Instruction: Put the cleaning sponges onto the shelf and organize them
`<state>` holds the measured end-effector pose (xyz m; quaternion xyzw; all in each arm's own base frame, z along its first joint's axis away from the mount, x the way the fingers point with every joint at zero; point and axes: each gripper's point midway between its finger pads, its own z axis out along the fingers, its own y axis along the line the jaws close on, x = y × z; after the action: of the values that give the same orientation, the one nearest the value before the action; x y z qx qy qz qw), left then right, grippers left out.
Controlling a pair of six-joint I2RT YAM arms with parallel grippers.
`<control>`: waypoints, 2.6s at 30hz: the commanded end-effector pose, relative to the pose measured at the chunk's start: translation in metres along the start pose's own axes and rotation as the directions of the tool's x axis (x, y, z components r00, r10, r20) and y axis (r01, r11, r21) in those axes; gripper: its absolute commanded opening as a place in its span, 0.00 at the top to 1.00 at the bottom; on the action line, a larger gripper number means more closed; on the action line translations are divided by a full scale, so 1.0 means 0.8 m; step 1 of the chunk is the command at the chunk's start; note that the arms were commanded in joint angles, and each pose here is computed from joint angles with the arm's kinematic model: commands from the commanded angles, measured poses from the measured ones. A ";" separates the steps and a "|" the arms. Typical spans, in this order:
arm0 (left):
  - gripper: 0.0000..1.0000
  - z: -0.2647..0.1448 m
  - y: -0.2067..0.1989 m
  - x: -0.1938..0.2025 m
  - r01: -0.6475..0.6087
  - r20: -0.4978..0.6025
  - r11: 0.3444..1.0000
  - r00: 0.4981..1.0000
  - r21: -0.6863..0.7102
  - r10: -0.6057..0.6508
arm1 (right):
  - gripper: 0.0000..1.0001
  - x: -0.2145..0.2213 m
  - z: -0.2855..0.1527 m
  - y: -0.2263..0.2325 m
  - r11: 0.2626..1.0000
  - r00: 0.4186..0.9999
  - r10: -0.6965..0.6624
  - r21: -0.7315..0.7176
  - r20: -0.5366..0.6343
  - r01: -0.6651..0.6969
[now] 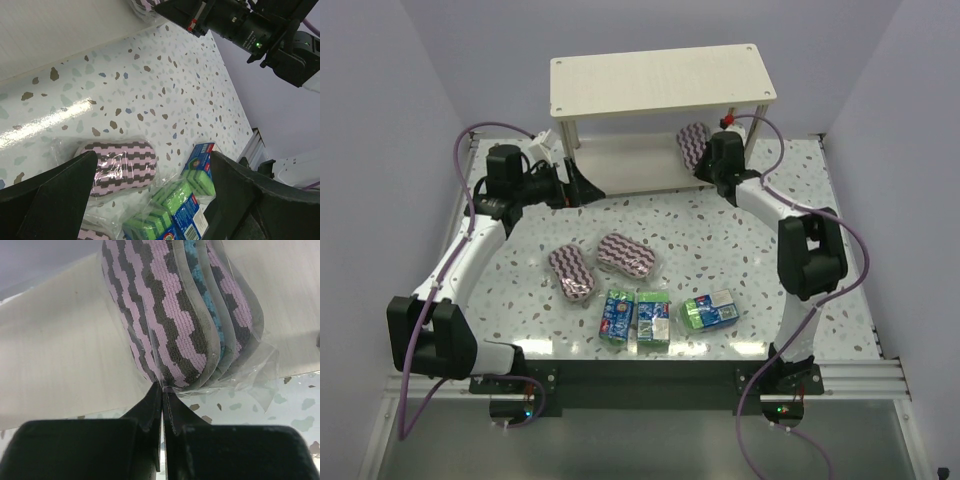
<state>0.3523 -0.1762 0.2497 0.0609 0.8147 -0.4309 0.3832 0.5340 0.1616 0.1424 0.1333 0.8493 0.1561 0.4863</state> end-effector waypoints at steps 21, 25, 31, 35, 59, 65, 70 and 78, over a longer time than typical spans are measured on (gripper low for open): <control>0.00 -0.004 -0.009 -0.015 -0.049 0.025 0.998 0.999 0.035 0.049 | 0.38 -0.039 -0.011 -0.007 0.996 0.998 -0.032 0.085 0.062 0.027; 0.00 -0.005 -0.011 -0.016 -0.057 0.029 0.998 0.998 0.038 0.056 | 0.34 -0.059 -0.040 0.008 0.999 0.996 -0.020 0.039 0.092 0.016; 0.00 -0.006 -0.012 -0.015 -0.056 0.028 0.998 0.998 0.042 0.055 | 0.28 -0.045 -0.089 0.017 0.999 0.999 -0.012 -0.043 0.043 0.014; 0.00 -0.005 -0.011 -0.013 -0.052 0.028 0.998 0.998 0.042 0.051 | 0.28 -0.010 -0.121 0.028 0.993 0.997 -0.004 -0.120 -0.077 -0.005; 0.00 -0.021 -0.008 0.020 -0.017 0.020 1.000 1.000 0.023 0.017 | 0.31 0.270 -0.241 0.094 0.972 0.758 0.099 -0.102 -0.644 -0.214; 0.00 -0.026 -0.009 0.019 -0.029 0.019 1.000 0.999 0.006 0.029 | 0.33 0.291 -0.220 0.089 0.972 0.744 0.155 -0.032 -0.650 -0.231; 0.00 -0.025 -0.007 0.020 -0.029 0.014 1.000 0.999 0.004 0.029 | 0.42 0.300 -0.193 0.086 0.967 0.756 0.208 0.015 -0.621 -0.253; 0.00 -0.023 -0.007 0.018 -0.033 0.007 0.999 0.999 0.004 0.033 | 0.90 0.301 -0.188 0.078 0.970 0.768 0.219 0.048 -0.602 -0.238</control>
<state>0.3240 -0.1717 0.2336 0.0578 0.8220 -0.4315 0.3670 0.2833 0.2973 0.0522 0.1561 0.9341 0.2830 0.1514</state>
